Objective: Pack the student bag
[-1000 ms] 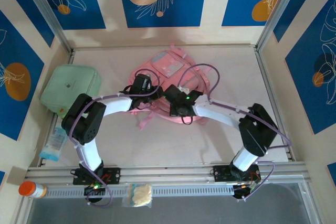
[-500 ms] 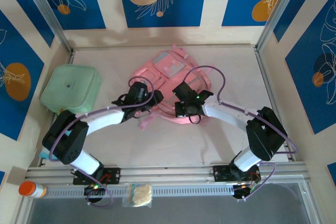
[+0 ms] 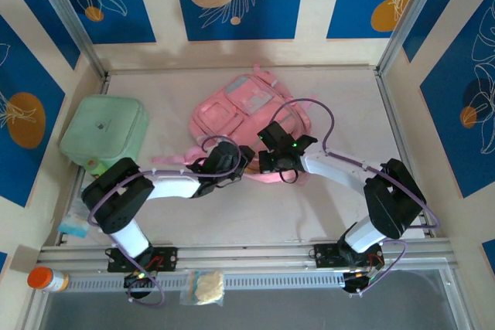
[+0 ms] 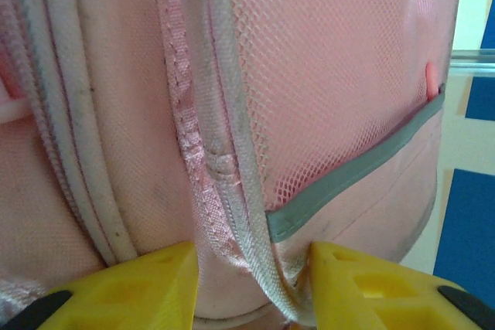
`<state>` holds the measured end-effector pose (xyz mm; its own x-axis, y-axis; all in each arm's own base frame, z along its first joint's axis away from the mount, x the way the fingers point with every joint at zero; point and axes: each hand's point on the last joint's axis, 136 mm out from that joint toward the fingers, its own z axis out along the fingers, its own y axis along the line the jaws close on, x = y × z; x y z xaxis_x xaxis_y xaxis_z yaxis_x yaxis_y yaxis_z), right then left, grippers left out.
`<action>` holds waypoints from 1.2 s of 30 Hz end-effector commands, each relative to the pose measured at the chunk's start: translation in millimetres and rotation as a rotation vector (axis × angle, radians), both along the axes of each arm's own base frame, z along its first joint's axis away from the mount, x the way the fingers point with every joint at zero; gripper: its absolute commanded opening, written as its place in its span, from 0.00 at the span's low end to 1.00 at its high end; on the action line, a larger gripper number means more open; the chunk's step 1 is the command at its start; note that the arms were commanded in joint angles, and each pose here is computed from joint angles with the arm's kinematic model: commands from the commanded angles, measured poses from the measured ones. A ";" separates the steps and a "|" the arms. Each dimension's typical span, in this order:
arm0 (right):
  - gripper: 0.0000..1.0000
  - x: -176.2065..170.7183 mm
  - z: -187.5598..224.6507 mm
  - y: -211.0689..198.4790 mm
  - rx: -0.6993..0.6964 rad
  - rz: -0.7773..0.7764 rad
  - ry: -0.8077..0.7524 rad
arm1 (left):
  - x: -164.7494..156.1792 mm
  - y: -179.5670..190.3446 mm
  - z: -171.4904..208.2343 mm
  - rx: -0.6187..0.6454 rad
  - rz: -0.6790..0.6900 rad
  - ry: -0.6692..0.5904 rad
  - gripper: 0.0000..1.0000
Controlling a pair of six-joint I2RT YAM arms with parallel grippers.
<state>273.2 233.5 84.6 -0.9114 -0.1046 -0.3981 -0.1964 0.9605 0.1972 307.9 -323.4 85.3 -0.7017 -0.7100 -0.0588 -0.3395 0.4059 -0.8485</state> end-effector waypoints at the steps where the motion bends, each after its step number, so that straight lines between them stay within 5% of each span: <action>1: 0.00 -8.6 -0.8 6.8 0.035 0.043 0.025 | 11.5 -0.3 1.9 -0.031 0.109 0.011 0.33; 6: 0.00 -8.5 -4.5 3.3 0.014 0.039 0.032 | 23.5 -5.0 10.6 -0.006 0.138 -0.013 0.29; 11: 0.00 -2.6 5.8 -3.3 -0.020 0.021 0.009 | 25.4 7.2 1.1 0.041 0.169 -0.025 0.00; 27: 0.00 11.7 24.9 -73.4 -0.094 -0.124 0.058 | 11.4 116.7 5.8 0.428 -0.004 -0.064 0.00; 36: 0.00 10.6 24.1 -64.3 -0.084 -0.067 0.092 | 36.2 148.1 13.8 0.493 -0.195 -0.082 0.00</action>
<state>307.6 191.1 116.6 -0.9245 -0.0317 -0.3798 -0.1298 0.9632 0.2355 328.5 -218.3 111.4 -0.8023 -0.4926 -0.3372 -0.1465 0.7101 -0.6887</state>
